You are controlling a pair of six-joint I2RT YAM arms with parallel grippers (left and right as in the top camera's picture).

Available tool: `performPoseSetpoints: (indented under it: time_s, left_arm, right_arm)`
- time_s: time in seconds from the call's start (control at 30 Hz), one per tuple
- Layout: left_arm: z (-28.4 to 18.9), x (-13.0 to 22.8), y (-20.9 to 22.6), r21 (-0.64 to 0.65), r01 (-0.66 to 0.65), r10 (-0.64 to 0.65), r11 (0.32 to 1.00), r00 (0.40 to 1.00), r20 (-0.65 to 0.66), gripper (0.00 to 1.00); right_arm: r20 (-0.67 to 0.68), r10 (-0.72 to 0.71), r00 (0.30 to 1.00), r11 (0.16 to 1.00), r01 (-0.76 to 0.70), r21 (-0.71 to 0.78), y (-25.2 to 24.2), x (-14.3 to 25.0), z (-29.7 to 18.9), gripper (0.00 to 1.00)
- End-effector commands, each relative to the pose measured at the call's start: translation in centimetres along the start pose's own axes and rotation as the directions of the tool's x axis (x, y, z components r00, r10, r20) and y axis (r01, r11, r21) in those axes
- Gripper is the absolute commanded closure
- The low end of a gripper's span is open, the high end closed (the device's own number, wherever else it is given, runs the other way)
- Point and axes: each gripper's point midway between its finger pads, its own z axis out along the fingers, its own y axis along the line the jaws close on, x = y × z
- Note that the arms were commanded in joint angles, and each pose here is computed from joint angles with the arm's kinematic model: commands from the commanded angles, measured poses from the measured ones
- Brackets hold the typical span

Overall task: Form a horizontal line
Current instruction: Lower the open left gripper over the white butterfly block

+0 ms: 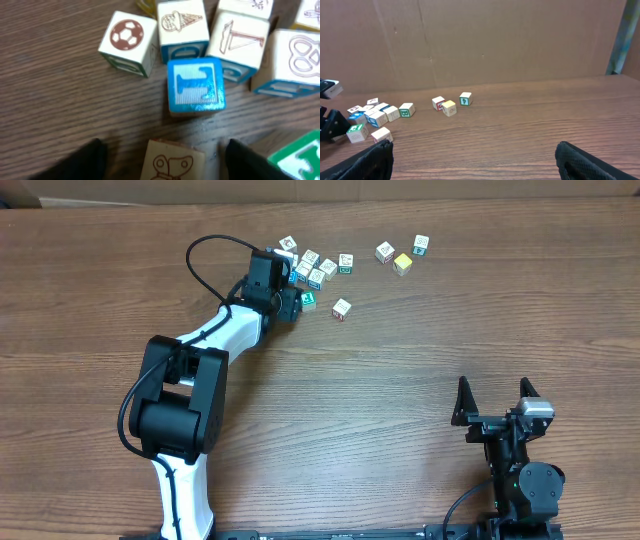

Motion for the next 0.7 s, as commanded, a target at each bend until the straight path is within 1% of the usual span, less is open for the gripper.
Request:
performPoseSetpoints:
  time_s: [0.0,0.13,0.2,0.3,0.37,0.43,0.5,0.67]
  left_arm:
    - [0.16,-0.05,-0.20,0.008,-0.008,0.008,1.000,1.000,0.005,0.40]
    - [0.16,-0.24,-0.19,0.008,-0.007,0.007,1.000,1.000,0.013,0.44]
    - [0.16,-0.30,-0.19,0.008,-0.007,0.007,1.000,1.000,0.015,0.51]
    - [0.16,-0.29,-0.30,0.014,-0.006,0.006,1.000,1.000,0.015,0.53]
    - [0.15,-0.31,-0.61,0.033,-0.007,0.006,0.999,1.000,0.016,0.52]
    - [0.15,-0.39,-0.62,0.035,-0.006,0.005,0.999,1.000,0.019,0.47]
    - [0.15,-0.38,-0.61,0.034,-0.006,0.005,0.999,1.000,0.019,0.46]
    - [0.13,-0.11,-1.07,0.059,-0.008,0.007,0.998,1.000,0.008,0.42]
  right_arm:
    - [0.000,-0.004,1.000,1.000,0.004,-0.009,0.16,0.27,0.01,0.00]
    - [0.000,-0.004,1.000,1.000,0.004,-0.009,0.16,0.27,0.01,0.00]
    - [0.000,-0.004,1.000,1.000,0.004,-0.009,0.16,0.27,0.01,0.00]
    - [0.000,-0.004,1.000,1.000,0.004,-0.009,0.16,0.27,0.01,0.00]
    - [0.000,-0.004,1.000,1.000,0.004,-0.009,0.16,0.27,0.01,0.00]
    - [0.000,-0.004,1.000,1.000,0.004,-0.009,0.16,0.27,0.01,0.00]
    - [0.000,-0.004,1.000,1.000,0.004,-0.009,0.16,0.27,0.01,0.00]
    - [0.000,-0.004,1.000,1.000,0.004,-0.009,0.16,0.27,0.01,0.00]
